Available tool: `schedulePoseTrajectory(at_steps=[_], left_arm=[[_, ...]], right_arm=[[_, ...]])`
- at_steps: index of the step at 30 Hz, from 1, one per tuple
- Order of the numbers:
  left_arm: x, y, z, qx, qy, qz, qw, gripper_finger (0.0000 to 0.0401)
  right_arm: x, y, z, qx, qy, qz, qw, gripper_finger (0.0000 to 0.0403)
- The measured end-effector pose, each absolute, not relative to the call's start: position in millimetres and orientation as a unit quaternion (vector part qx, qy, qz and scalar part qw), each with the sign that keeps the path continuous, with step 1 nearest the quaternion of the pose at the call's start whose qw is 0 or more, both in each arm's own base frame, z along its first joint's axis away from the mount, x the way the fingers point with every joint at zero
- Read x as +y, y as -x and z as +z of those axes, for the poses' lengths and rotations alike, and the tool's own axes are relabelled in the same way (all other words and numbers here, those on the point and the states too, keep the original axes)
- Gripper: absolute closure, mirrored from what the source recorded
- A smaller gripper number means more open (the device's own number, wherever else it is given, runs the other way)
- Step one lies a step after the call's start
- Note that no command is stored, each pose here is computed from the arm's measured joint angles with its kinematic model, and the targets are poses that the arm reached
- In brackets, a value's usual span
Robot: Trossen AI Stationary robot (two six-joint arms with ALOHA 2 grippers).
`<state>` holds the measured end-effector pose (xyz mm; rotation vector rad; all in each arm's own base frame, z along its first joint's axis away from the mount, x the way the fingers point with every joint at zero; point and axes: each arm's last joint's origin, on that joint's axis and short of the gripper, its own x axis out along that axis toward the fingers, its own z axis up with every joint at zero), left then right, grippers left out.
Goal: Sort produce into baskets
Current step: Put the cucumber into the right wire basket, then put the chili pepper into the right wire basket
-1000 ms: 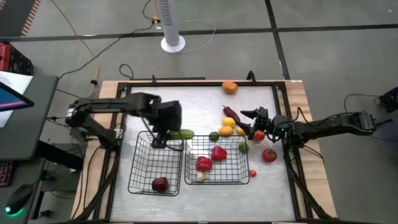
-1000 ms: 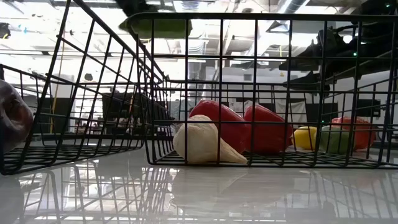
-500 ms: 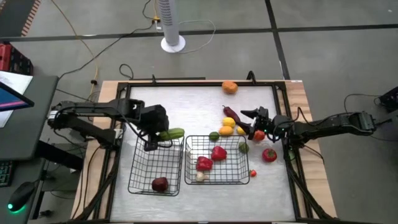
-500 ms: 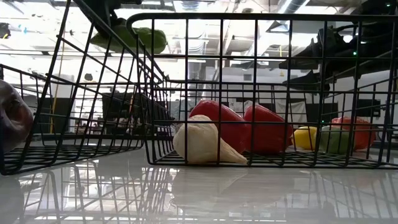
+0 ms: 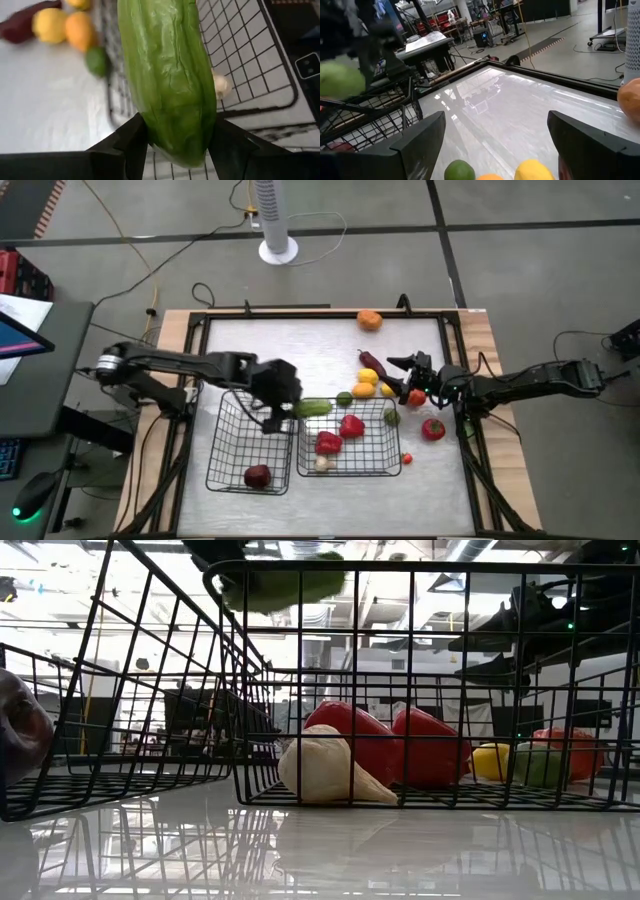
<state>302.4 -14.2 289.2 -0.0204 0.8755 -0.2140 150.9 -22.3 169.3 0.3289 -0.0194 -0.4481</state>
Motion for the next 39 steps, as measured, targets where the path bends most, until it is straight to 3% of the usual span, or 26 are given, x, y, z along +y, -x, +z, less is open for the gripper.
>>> schedulePoseTrajectory(at_steps=[6,18,28,34,39], left_arm=[[-16.7,-336.5,268.0,0.450,-0.003,-0.087,0.889,0.0225],[-16.2,-348.5,277.9,0.461,-0.045,-0.087,0.882,0.0143],[-7.8,-347.9,279.7,0.469,-0.101,-0.029,0.877,0.0140],[7.1,-348.7,280.5,0.470,-0.161,0.010,0.868,0.0140],[24.3,-347.6,282.6,0.459,-0.160,-0.016,0.874,0.0140]], right_arm=[[-22.3,-150.9,169.3,-0.010,-0.162,-0.221,0.962,0.0023],[-22.3,-150.8,168.2,-0.003,-0.160,-0.222,0.962,0.0023],[-26.6,-149.5,164.7,0.004,-0.176,-0.254,0.951,0.0023],[-42.2,-157.4,169.6,0.081,-0.181,-0.315,0.928,0.0036],[-53.6,-170.3,180.2,0.126,-0.174,-0.333,0.918,0.0050]])
